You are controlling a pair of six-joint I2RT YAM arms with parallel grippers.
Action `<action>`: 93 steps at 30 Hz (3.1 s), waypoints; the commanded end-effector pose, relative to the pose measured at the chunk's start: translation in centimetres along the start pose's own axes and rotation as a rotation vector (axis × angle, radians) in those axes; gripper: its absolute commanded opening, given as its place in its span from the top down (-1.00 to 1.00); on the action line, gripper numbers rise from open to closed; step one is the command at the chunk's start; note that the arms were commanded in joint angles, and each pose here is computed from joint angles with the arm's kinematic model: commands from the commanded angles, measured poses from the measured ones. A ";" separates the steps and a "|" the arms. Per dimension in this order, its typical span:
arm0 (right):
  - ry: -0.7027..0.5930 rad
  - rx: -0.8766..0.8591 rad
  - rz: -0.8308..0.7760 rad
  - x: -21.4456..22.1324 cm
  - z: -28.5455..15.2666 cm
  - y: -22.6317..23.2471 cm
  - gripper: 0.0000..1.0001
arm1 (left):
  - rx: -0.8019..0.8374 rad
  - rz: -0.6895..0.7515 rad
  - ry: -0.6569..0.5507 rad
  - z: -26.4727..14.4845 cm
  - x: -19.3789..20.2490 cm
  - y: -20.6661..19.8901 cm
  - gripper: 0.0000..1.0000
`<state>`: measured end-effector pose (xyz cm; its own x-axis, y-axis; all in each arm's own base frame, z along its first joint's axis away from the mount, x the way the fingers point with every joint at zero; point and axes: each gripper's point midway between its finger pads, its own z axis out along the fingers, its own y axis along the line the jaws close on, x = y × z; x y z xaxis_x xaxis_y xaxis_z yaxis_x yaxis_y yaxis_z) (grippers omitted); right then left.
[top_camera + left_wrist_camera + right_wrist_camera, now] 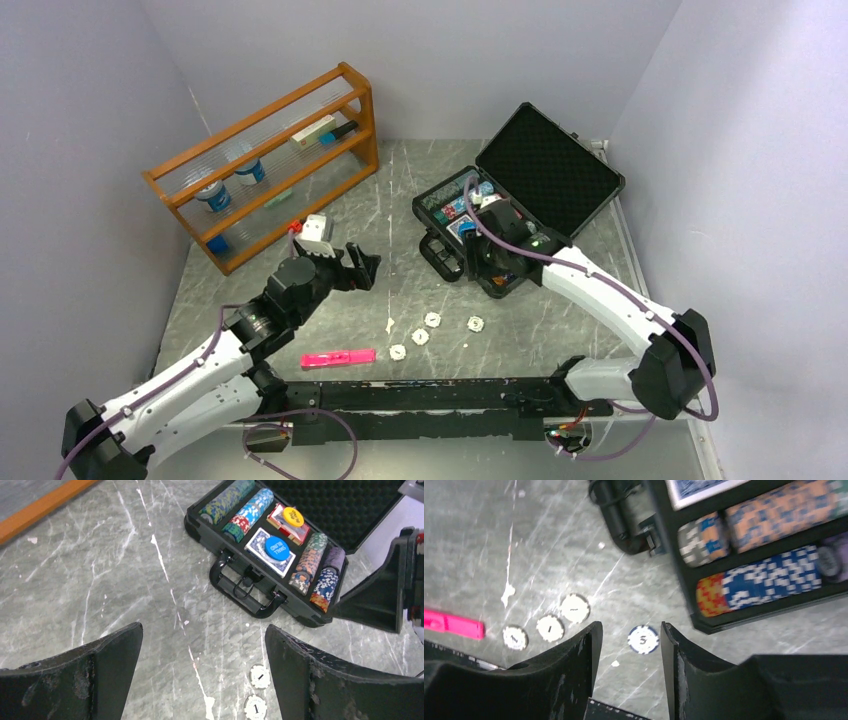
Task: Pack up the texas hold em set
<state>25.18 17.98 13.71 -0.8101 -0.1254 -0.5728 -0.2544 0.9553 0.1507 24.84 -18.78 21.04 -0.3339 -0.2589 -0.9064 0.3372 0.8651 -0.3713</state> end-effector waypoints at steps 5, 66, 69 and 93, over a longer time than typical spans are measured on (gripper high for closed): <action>0.150 0.106 -0.014 6.1 2.2 2.0 -0.08 | -0.039 -0.008 0.044 -0.1 -0.8 -0.1 -0.94; 0.062 -0.309 0.393 3.4 3.9 9.3 0.33 | 0.359 -0.157 0.230 1.0 7.4 -6.4 -0.94; 0.048 -0.356 0.524 2.3 3.4 10.4 0.33 | 0.386 -0.195 0.246 1.6 8.4 -7.2 -0.87; 0.055 -0.497 0.823 -0.8 1.2 13.2 0.35 | 0.363 -0.363 0.097 4.3 8.1 -7.8 0.11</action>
<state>22.95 29.98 13.46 -0.8533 0.5045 -0.1318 0.2321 0.5940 0.7703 22.36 -29.27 13.47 -0.6095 -0.3708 -0.7008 0.4574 0.5575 -0.6928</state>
